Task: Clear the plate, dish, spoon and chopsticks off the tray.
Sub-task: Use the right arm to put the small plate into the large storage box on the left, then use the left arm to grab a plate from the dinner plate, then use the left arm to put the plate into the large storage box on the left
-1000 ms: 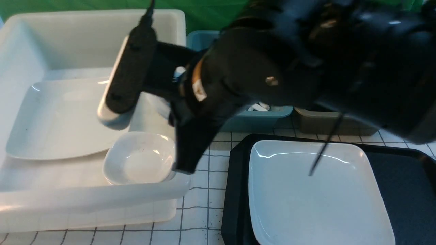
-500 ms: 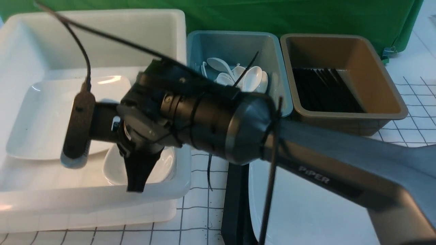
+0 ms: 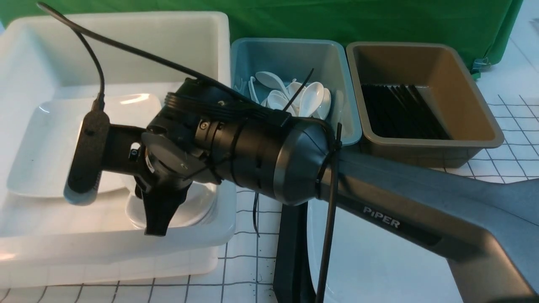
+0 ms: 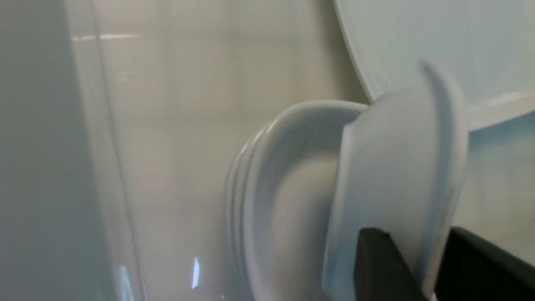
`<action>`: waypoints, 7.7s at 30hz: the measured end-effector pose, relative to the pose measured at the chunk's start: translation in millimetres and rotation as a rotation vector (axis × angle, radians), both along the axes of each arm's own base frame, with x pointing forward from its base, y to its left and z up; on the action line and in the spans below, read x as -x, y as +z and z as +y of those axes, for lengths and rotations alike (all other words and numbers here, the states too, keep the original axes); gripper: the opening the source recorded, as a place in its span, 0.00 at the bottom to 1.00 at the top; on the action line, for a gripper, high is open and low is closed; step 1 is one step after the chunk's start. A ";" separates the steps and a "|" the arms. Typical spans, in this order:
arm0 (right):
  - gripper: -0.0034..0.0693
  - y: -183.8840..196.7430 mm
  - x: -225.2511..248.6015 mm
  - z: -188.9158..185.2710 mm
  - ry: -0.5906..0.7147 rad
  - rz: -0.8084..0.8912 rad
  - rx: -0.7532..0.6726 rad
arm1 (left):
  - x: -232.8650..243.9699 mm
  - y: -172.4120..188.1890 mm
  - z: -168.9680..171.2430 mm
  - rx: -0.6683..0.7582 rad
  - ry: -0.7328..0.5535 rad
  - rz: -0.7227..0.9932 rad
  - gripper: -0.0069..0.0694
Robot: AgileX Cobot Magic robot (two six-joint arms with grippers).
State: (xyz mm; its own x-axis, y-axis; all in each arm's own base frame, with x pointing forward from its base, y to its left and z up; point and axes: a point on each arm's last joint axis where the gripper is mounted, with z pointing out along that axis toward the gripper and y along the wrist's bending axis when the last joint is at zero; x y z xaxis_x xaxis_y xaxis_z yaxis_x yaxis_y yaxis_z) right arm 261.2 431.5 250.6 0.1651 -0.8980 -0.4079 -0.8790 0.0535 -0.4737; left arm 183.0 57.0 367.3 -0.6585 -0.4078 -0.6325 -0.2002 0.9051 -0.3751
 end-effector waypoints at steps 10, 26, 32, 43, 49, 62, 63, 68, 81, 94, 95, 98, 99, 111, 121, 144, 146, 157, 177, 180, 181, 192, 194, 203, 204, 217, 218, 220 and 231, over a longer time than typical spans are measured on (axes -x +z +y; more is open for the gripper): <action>0.40 0.3 0.3 -0.7 -0.002 0.003 0.005 | 0.0 0.0 0.0 -0.001 -0.001 0.000 0.10; 0.59 11.9 3.6 -10.8 -0.018 0.013 0.056 | 0.0 0.0 0.0 -0.002 -0.002 0.000 0.10; 0.60 39.4 8.1 -20.3 -0.024 -0.010 0.027 | 0.0 0.0 0.1 -0.002 -0.001 -0.001 0.10; 0.39 105.4 24.6 -53.7 -0.062 -0.025 0.000 | 0.0 0.0 0.1 -0.003 -0.002 -0.001 0.10; 0.08 166.8 44.7 -95.0 -0.152 -0.023 -0.073 | -0.8 1.8 -4.4 0.040 -0.030 -0.020 0.10; 0.06 290.4 133.4 -254.7 -0.297 -0.067 -0.522 | -4.5 5.9 -39.2 0.136 -0.246 -0.043 0.10; 0.06 293.1 138.7 -264.1 -0.300 -0.068 -0.540 | -4.6 5.9 -40.4 0.136 -0.252 -0.043 0.10; 0.05 278.3 178.1 -334.5 -0.359 -0.028 -0.633 | -6.1 6.6 -77.3 0.173 -0.408 -0.029 0.10; 0.05 168.2 217.2 -416.1 -0.600 0.102 -0.797 | -21.2 -37.0 -188.9 0.242 -0.726 0.279 0.14; 0.05 90.4 210.8 -410.6 -0.763 0.184 -0.526 | -18.4 -96.2 -322.8 0.049 -0.838 0.605 0.40; 0.05 89.1 210.3 -410.6 -0.766 0.180 -0.522 | -18.0 -104.1 -327.2 0.036 -0.825 0.632 0.43; 0.05 88.7 208.9 -411.7 -0.771 0.157 -0.516 | -22.1 -128.9 -334.7 -0.018 -0.774 0.697 0.50; 0.05 89.0 208.2 -412.3 -0.773 0.147 -0.515 | -24.6 -136.7 -336.1 -0.030 -0.751 0.714 0.53; 0.06 89.7 206.8 -413.0 -0.786 0.131 -0.525 | -43.1 -182.0 -350.4 -0.024 -0.627 0.719 0.62; 0.07 89.7 206.8 -413.0 -0.794 0.136 -0.531 | -52.3 -197.4 -358.8 0.024 -0.578 0.672 0.62; 0.09 91.4 206.3 -411.1 -0.810 0.154 -0.583 | -77.6 -163.4 -348.2 0.110 -0.602 0.559 0.53; 0.09 91.4 206.3 -411.1 -0.812 0.156 -0.585 | -77.4 -170.2 -351.1 0.107 -0.598 0.571 0.53; 0.09 91.7 206.2 -410.8 -0.809 0.155 -0.590 | -85.8 -208.0 -365.4 0.162 -0.530 0.585 0.62; 0.09 90.3 205.9 -414.0 -0.886 0.175 -0.604 | -93.0 -219.8 -376.4 0.291 -0.477 0.550 0.39; 0.09 90.3 205.8 -414.1 -0.889 0.175 -0.605 | -92.9 -220.0 -376.8 0.297 -0.475 0.552 0.27; 0.09 90.3 205.7 -414.1 -0.889 0.174 -0.605 | -92.9 -220.0 -376.9 0.299 -0.474 0.553 0.25; 0.09 91.0 204.8 -414.8 -0.891 0.158 -0.607 | -91.8 -218.5 -378.5 0.329 -0.470 0.566 0.13; 0.09 91.2 204.5 -415.1 -0.892 0.153 -0.607 | -91.1 -217.2 -378.5 0.326 -0.482 0.565 0.13; 0.08 92.3 202.9 -416.5 -0.896 0.124 -0.607 | -84.1 -169.0 -372.2 0.318 -0.594 0.458 0.11; 0.08 92.4 202.8 -416.6 -0.896 0.121 -0.606 | -83.0 -160.7 -370.6 0.318 -0.604 0.437 0.11; 0.07 93.0 202.1 -417.1 -0.896 0.109 -0.608 | -73.1 -119.9 -359.1 0.289 -0.678 0.344 0.12; 0.07 93.0 202.1 -417.1 -0.897 0.109 -0.608 | -73.1 -119.2 -358.9 0.289 -0.678 0.341 0.12; 0.07 93.1 202.0 -417.2 -0.897 0.107 -0.608 | -72.7 -114.7 -357.9 0.290 -0.680 0.323 0.12; 0.07 93.5 201.5 -417.5 -0.897 0.098 -0.608 | -76.5 -81.0 -338.8 0.340 -0.651 0.231 0.13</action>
